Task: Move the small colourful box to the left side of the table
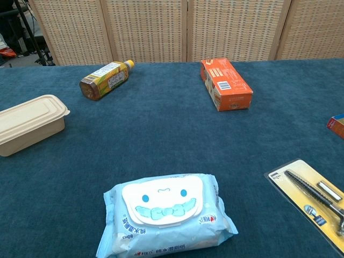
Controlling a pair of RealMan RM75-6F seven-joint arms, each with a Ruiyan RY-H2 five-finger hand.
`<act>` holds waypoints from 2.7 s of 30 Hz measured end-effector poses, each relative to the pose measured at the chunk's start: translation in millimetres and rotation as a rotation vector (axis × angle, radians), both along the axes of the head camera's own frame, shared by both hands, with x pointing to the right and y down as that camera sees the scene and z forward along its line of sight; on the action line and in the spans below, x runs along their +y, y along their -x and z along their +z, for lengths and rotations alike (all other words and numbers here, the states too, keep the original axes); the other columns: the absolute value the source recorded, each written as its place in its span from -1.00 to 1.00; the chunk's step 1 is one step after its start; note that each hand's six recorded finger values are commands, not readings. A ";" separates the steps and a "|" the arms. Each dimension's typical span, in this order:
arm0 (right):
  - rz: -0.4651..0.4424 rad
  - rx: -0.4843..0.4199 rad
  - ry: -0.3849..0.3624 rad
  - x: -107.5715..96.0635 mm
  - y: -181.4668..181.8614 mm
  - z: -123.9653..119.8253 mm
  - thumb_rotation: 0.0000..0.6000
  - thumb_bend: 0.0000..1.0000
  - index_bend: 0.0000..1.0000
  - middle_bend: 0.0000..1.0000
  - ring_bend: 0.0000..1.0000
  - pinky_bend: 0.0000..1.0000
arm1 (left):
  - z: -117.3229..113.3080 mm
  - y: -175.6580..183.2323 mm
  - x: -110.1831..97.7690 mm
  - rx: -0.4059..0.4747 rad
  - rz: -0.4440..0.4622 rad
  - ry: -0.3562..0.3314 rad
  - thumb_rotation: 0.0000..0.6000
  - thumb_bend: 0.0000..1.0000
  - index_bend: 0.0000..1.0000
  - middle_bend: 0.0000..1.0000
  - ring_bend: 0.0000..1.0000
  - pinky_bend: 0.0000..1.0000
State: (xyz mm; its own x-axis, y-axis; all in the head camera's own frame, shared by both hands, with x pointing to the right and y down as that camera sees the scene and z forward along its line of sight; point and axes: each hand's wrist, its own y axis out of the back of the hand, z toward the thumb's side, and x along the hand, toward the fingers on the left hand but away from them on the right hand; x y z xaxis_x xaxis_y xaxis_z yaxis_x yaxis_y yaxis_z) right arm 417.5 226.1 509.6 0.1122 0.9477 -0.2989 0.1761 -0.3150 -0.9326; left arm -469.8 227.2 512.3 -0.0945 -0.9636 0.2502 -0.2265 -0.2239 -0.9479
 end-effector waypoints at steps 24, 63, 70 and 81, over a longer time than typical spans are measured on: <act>-0.183 -0.025 0.218 -58.0 42.0 56.3 1.00 -1.00 -1.00 -1.00 -1.00 -1.00 | 2.3 5.0 -3.8 0.003 -0.023 0.004 1.00 -1.00 -1.00 -1.00 -1.00 -1.00; 0.126 0.286 0.466 -106.1 -26.3 199.5 1.00 -1.00 -1.00 -0.91 -0.45 -0.59 | 5.8 5.3 -5.4 -0.012 -0.035 0.007 1.00 -1.00 -1.00 -1.00 -1.00 -1.00; 0.160 0.196 0.475 -109.2 -26.3 204.2 1.00 -1.00 -0.74 0.09 0.48 0.09 | 3.9 7.2 -6.0 -0.002 -0.044 -0.003 1.00 -1.00 -1.00 -1.00 -1.00 -1.00; 0.068 0.021 0.325 -130.5 1.8 184.9 1.00 -0.72 -0.23 0.33 0.64 0.13 | 2.9 9.3 -6.5 0.006 -0.046 -0.003 1.00 -1.00 -1.00 -1.00 -1.00 -1.00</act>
